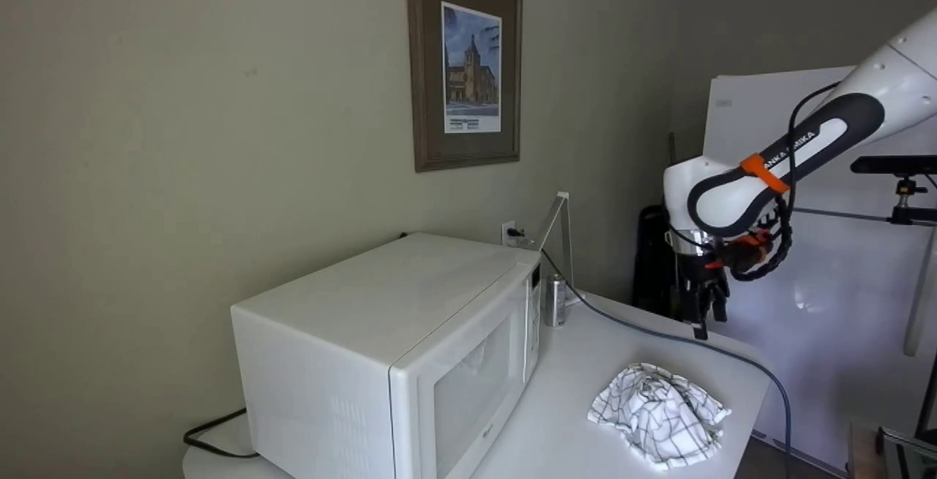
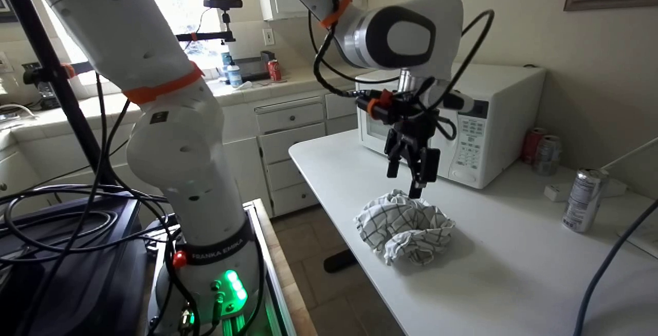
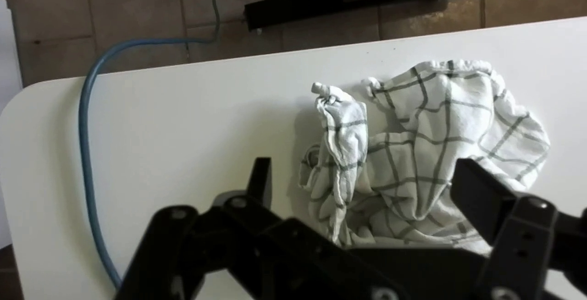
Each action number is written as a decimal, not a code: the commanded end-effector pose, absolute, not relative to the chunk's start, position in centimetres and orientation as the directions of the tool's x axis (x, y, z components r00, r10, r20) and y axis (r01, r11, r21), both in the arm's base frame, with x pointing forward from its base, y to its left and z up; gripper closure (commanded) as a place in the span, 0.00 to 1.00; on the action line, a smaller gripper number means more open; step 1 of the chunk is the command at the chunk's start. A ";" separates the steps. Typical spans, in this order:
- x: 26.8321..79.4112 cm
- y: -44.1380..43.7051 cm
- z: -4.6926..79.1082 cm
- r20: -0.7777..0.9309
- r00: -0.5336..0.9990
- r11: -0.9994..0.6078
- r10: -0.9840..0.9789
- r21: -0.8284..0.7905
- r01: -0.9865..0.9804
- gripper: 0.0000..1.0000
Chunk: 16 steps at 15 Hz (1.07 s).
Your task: Wipe the counter with the cloth
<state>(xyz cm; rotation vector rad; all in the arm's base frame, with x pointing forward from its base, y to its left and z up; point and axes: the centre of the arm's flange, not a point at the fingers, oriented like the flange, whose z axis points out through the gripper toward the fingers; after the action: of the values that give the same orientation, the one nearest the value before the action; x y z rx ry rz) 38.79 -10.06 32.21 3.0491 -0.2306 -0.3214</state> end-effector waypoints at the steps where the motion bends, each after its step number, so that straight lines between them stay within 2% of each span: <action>1: 38.6 -10.6 30.9 -0.226 0.963 -0.989 -0.149 0.044 -0.143 0.00; 9: 39.1 -10.8 29.9 -0.216 0.967 -0.990 -0.137 0.053 -0.129 0.00; 14: 38.3 -7.7 23.8 -0.205 0.973 -0.992 -0.103 -0.044 -0.114 0.00; 16: 37.8 -6.8 21.6 -0.146 0.985 -0.989 -0.093 -0.102 -0.109 0.00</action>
<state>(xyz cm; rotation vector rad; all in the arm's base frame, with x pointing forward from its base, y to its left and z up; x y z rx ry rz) 38.39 -8.20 25.41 3.1554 -0.1974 -0.3054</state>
